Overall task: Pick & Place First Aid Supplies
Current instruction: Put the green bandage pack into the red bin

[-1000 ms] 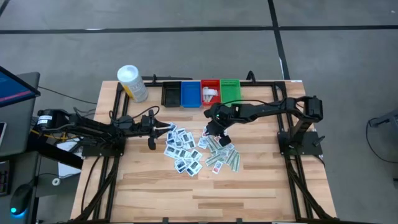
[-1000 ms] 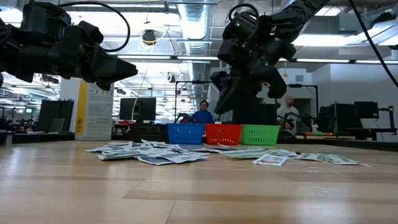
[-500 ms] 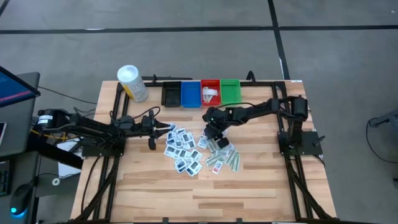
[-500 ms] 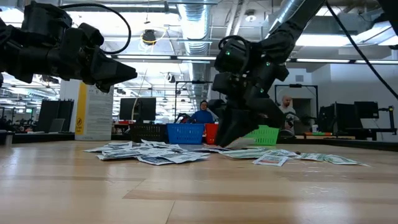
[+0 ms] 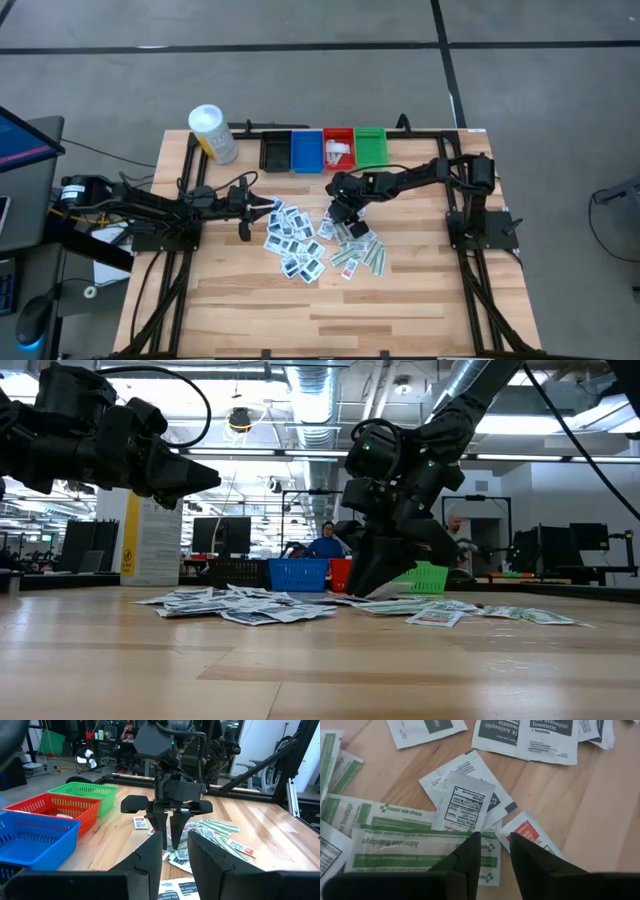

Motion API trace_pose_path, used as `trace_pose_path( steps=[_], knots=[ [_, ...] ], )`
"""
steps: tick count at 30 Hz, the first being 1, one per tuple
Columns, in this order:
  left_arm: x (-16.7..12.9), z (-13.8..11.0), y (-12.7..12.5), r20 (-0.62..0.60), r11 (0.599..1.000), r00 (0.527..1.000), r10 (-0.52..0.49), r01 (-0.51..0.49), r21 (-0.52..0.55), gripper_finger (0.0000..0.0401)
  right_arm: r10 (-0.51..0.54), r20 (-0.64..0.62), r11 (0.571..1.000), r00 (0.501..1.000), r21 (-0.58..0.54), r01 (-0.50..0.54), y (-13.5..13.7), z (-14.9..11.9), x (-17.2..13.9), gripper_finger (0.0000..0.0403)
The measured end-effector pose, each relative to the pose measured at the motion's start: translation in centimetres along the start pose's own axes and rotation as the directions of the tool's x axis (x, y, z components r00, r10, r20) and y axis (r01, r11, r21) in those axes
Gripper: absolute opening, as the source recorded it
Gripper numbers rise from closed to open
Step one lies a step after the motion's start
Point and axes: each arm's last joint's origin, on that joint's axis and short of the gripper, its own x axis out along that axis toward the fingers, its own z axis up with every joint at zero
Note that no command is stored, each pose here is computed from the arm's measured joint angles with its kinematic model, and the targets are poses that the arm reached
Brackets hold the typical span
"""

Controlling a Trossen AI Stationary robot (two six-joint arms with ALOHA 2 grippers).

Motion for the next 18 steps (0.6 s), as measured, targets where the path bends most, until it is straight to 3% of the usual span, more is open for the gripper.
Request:
trace_pose_path(
  steps=[18],
  knots=[
    [0.01,0.01,0.01,0.0,1.0,1.0,0.0,0.0,0.0,0.0093,-0.014,-0.018,1.0,1.0,0.008,0.014,0.05,-0.01,-0.08,0.0097]
  ],
)
